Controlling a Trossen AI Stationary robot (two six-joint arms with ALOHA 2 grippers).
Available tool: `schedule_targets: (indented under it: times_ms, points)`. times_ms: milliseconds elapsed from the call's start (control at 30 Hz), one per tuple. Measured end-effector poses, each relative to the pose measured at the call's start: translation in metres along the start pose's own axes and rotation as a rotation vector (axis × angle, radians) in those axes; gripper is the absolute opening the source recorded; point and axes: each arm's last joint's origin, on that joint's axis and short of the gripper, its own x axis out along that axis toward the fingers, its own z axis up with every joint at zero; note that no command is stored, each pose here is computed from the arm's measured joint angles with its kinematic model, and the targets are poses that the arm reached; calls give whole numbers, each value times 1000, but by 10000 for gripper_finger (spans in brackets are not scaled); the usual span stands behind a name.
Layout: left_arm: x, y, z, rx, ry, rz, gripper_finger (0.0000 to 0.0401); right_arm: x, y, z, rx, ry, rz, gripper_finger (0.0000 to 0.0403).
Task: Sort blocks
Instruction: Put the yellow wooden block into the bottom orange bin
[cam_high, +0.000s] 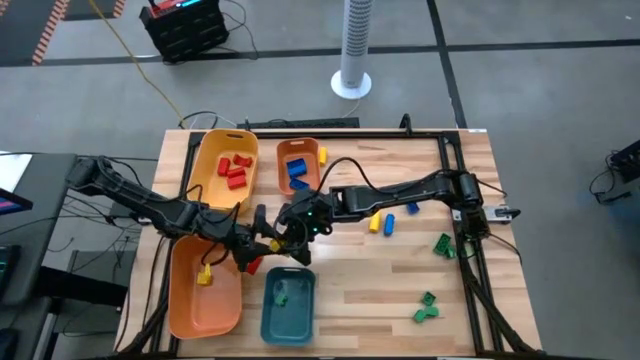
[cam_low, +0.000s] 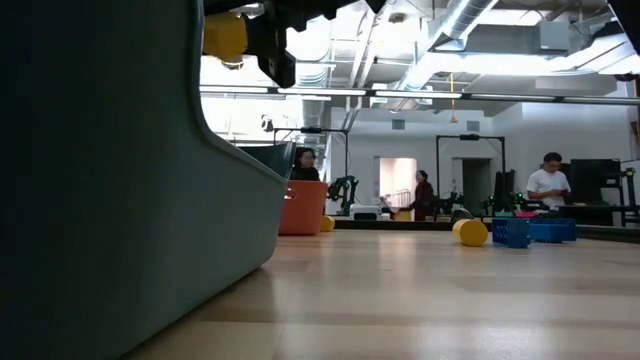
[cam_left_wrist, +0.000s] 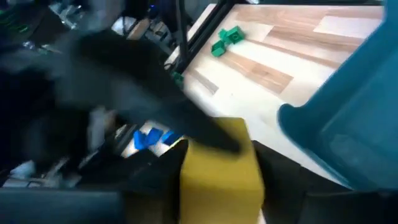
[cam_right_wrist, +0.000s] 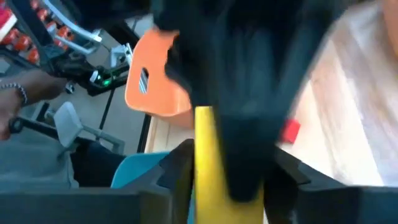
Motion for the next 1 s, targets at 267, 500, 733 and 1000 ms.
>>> schedule_targets:
  times_ms: [267, 500, 733, 1000]
  points:
    - [-1, -1, 0, -29, -3, -17, 126, -3, -7, 4, 8, -16, -14, 257]
    - [-23, -9, 3, -187, 73, -33, 126, -32, 1, 5, -6, 76, -61, 270]
    - [-59, -19, 16, -486, 174, -182, 126, -57, 11, -10, 23, 212, -277, 271]
    - [-98, -29, 28, -758, 436, -422, 128, -54, 35, -34, -17, 292, -434, 270]
